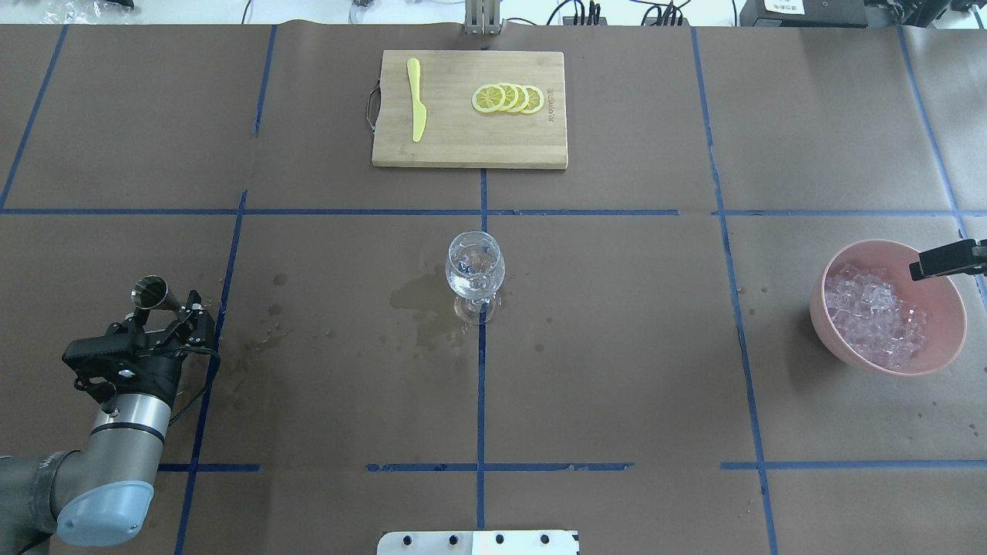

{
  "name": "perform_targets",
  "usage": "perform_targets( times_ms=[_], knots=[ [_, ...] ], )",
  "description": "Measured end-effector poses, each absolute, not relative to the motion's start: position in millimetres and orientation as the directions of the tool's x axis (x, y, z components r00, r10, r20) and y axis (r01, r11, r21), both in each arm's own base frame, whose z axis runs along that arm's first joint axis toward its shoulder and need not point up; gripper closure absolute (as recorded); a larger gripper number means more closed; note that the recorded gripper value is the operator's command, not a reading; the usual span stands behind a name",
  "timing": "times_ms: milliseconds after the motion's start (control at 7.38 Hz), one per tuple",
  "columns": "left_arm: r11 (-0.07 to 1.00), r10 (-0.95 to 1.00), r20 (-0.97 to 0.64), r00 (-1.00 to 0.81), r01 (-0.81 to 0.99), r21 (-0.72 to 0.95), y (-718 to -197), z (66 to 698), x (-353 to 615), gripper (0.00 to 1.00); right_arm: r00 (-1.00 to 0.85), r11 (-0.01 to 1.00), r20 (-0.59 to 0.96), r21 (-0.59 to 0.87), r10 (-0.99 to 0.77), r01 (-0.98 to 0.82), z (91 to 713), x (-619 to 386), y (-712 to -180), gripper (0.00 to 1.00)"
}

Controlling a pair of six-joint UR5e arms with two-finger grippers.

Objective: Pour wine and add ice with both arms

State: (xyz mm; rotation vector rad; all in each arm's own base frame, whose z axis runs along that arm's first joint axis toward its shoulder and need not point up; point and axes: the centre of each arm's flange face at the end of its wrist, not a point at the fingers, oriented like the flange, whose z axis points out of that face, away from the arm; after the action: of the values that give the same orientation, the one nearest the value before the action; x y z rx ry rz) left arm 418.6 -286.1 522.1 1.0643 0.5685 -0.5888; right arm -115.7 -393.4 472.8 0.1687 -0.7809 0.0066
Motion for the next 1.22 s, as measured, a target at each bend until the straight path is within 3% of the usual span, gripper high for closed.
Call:
perform_targets(
  times_ms=[406, 677, 813, 948, 1219],
  knots=[
    [0.364, -0.167, -0.684, 0.71, 0.689, 0.627, -287, 520, 423, 0.59, 0.712, 0.987, 0.7, 0.148, -0.057, -0.066, 474, -116, -394, 0.0],
    [0.365, -0.169, -0.672, 0.721, 0.679, 0.636, -287, 529, 425, 0.62, 0.712, 0.987, 0.7, 0.147, -0.057, -0.066, 475, -116, -394, 0.0],
    [0.365, -0.169, -0.67, 0.723, 0.677, 0.638, -288, 530, 425, 0.76, 0.711, 0.987, 0.7, 0.147, -0.057, -0.066, 474, -116, -394, 0.0],
    [0.365, -0.17, -0.67, 0.723, 0.677, 0.639, -288, 531, 425, 1.0, 0.711, 0.987, 0.7, 0.147, -0.057, -0.066, 474, -116, -394, 0.0],
    [0.364, -0.17, -0.677, 0.716, 0.684, 0.632, -289, 527, 425, 1.0, 0.711, 0.987, 0.701, 0.147, -0.057, -0.066, 474, -116, -394, 0.0]
  ],
)
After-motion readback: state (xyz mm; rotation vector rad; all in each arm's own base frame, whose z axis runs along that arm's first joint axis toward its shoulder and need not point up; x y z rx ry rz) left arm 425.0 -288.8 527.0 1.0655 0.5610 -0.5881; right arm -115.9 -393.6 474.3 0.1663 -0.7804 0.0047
